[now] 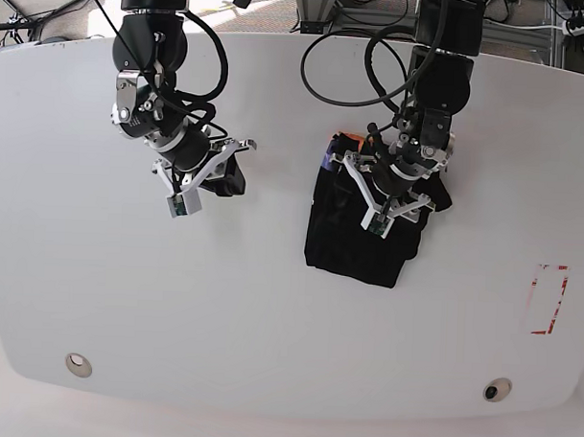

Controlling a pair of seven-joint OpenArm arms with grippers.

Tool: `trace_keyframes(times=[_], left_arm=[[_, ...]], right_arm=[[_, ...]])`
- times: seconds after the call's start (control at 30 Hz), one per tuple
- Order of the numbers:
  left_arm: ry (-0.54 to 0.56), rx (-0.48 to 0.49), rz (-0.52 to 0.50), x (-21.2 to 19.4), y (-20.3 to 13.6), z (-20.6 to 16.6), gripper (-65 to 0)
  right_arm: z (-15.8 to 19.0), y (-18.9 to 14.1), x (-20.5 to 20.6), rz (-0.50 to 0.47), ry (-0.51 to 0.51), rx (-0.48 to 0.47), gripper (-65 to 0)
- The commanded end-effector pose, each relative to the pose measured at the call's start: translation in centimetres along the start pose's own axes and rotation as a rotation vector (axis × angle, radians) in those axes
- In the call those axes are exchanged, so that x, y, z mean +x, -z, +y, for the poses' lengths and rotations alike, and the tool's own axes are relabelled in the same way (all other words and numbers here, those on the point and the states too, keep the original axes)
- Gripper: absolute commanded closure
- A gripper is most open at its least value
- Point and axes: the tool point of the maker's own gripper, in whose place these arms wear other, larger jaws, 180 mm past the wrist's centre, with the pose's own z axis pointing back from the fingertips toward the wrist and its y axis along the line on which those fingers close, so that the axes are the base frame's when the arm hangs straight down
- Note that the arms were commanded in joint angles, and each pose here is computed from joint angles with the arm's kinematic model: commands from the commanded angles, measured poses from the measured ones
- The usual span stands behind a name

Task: Fold the T-shirt properly
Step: 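Carry the folded shirt with the left gripper to the table edge, then release the shirt with the left gripper and lift both grippers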

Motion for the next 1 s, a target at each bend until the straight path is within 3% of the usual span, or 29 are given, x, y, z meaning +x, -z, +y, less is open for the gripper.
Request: trace_keyframes(times=[0.0,0.17,0.3,0.47,0.6,0.77,0.97], left_arm=[[-0.034,0.054,0.095,-3.0,0.3,2.3,-42.5],[-0.026,0.09,0.175,-6.2,-0.7,7.7,-42.2],[-0.038,0.169,0.221,-8.4,-3.4,14.1,-42.1],[0.018,0.277,0.274,-9.7,-8.3,22.0,-42.1],[0.052,0.338,0.376,-12.2,-12.7,27.4,-42.1],[0.026,0.364,0.468,-14.8,-16.9,31.6,-42.1],[0.032,0.405,0.465,-13.7,-20.5,34.8,-42.1]], right_arm=[[0.2,-0.4,1.9,-0.058,-0.025,0.01,-9.4],[0.3,-1.1,1.7,-0.058,-0.042,0.006,-9.4],[-0.1,-1.5,1.4,-0.049,-0.055,-0.002,-9.4],[-0.1,-1.5,1.0,-0.041,-0.051,-0.003,-9.4],[0.0,-1.5,1.1,-0.042,-0.052,-0.003,-9.4],[0.0,-1.5,1.1,-0.042,-0.052,-0.003,-9.4],[0.0,-1.6,1.0,-0.041,-0.051,-0.003,-9.4]])
